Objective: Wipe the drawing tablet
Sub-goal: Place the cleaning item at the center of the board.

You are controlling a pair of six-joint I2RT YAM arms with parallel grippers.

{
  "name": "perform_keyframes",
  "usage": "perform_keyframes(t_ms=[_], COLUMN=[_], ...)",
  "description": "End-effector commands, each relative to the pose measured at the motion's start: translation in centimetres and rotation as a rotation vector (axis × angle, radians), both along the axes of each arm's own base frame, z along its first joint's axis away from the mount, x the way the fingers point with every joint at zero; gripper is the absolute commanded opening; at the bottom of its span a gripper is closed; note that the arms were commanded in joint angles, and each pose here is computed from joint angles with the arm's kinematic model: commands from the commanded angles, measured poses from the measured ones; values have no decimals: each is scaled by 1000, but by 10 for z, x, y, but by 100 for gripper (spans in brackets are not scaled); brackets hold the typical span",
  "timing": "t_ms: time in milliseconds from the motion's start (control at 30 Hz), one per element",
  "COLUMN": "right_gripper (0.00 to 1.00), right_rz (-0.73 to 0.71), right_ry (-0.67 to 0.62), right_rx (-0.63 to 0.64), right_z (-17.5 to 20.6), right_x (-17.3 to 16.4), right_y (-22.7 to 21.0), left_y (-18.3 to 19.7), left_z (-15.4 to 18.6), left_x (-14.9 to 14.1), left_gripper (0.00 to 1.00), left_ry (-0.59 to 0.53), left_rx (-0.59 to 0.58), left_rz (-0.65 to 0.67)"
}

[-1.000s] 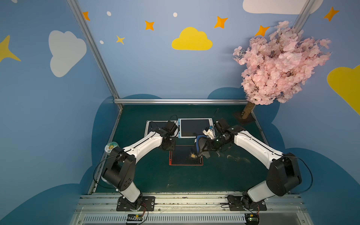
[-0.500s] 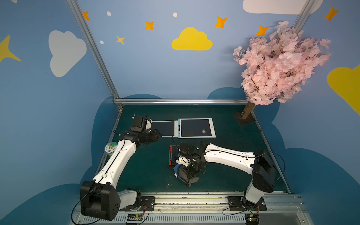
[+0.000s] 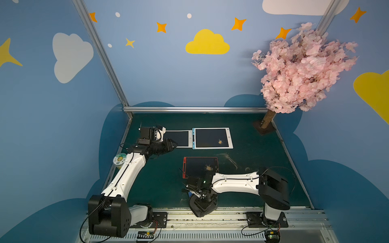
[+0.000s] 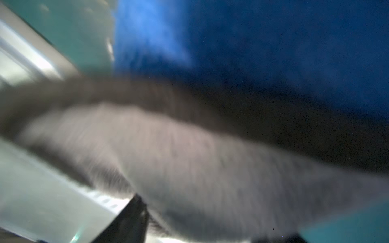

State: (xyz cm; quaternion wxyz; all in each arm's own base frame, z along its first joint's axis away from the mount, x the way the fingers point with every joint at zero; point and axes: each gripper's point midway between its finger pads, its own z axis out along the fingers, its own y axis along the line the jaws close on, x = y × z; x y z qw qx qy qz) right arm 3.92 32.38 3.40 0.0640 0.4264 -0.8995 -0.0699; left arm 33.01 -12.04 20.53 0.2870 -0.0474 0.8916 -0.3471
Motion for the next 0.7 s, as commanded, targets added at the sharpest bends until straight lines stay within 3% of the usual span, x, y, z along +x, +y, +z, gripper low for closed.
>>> perform_keyframes(t_ms=[0, 300, 500, 667], right_gripper=[81, 79, 80, 86], right_rz=[-78, -186, -219, -202], right_ry=[-55, -67, 54, 161], right_rx=[70, 113, 258, 393], right_z=[24, 32, 44, 59], right_x=[15, 44, 35, 26], right_y=[-1, -1, 14, 21], left_y=[-3, 1, 2, 1], left_z=[30, 39, 42, 43], left_x=[-5, -9, -10, -11], left_gripper=[54, 54, 54, 55], left_ry=[-108, -140, -156, -157], left_rx=[-20, -31, -29, -35], left_rz=[-40, -33, -30, -35])
